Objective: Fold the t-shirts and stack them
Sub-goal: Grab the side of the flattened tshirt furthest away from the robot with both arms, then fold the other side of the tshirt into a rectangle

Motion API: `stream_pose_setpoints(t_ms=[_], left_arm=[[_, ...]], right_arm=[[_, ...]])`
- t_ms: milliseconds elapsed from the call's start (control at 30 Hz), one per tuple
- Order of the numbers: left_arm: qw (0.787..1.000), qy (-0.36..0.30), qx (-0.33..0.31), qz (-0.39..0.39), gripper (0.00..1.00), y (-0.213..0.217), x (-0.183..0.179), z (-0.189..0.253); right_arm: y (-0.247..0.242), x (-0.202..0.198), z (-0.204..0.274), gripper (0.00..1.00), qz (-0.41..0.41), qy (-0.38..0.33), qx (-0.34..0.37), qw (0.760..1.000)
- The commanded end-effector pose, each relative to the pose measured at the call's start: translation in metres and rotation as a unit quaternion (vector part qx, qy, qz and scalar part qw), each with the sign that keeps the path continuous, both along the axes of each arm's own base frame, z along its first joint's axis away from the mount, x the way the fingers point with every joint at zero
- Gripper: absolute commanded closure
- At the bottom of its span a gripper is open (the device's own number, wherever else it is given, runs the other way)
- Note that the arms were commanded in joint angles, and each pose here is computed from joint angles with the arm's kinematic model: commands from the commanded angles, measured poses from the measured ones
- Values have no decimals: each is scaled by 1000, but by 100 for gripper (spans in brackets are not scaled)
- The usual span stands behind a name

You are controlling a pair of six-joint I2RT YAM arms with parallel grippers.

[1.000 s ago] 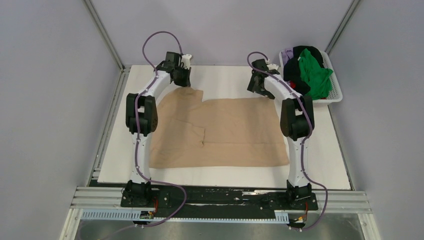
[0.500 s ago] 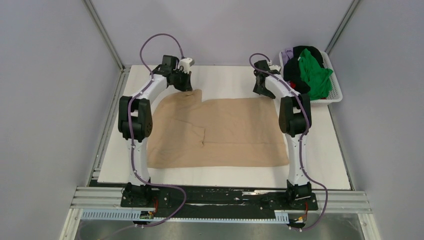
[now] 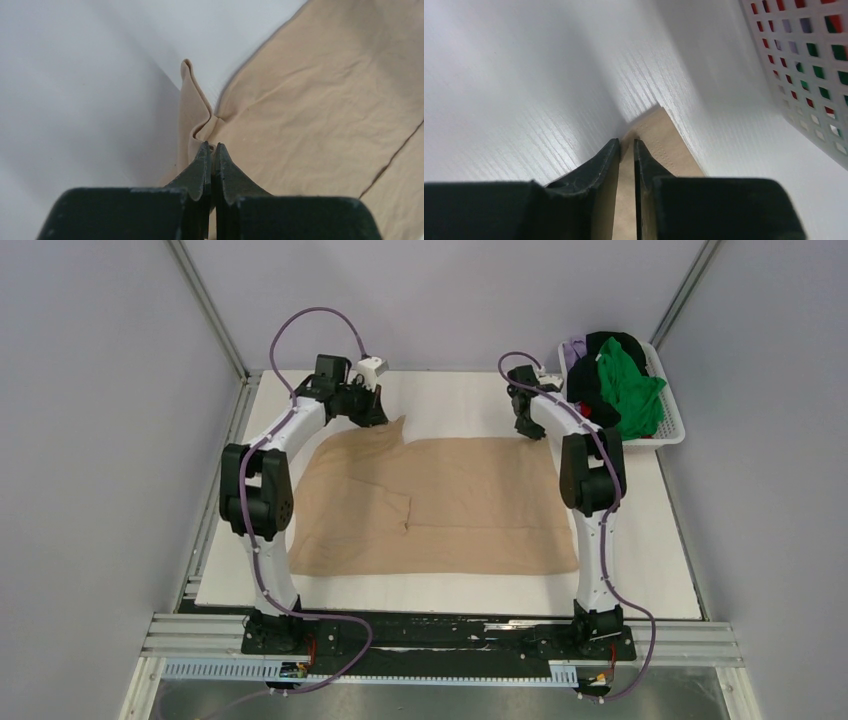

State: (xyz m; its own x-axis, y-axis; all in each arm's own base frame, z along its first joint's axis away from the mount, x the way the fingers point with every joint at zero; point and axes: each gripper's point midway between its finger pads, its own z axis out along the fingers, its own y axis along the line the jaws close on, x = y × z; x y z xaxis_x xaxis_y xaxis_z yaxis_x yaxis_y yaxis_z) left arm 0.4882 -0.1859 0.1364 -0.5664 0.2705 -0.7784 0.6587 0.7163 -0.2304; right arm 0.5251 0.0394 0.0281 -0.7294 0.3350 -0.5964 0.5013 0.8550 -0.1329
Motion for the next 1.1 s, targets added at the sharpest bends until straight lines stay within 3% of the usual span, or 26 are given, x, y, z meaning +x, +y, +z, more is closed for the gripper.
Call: stream_pose_setpoints(t_ms=[0,167,433,767,1067], left_arm=[[998,-55,-13,-29,100,-4,-8,40],[998,-53,-13,-35,100,-3,-18,42],[997,-32,-2,-65,100,-3,-48,42],[998,-28,25,-58,100,3,-91,40],[998,-51,2,-26,100,12,-138,59]], right_arm=[[-9,-12,18,85,-25,-6,-5,1000],[-8,-13,27,100,-26,-20,4,999],[3,-23,60,100,4,-54,15,998],[18,-82,71,100,23,-47,34,998],[14,-129,87,100,32,-47,36,998]])
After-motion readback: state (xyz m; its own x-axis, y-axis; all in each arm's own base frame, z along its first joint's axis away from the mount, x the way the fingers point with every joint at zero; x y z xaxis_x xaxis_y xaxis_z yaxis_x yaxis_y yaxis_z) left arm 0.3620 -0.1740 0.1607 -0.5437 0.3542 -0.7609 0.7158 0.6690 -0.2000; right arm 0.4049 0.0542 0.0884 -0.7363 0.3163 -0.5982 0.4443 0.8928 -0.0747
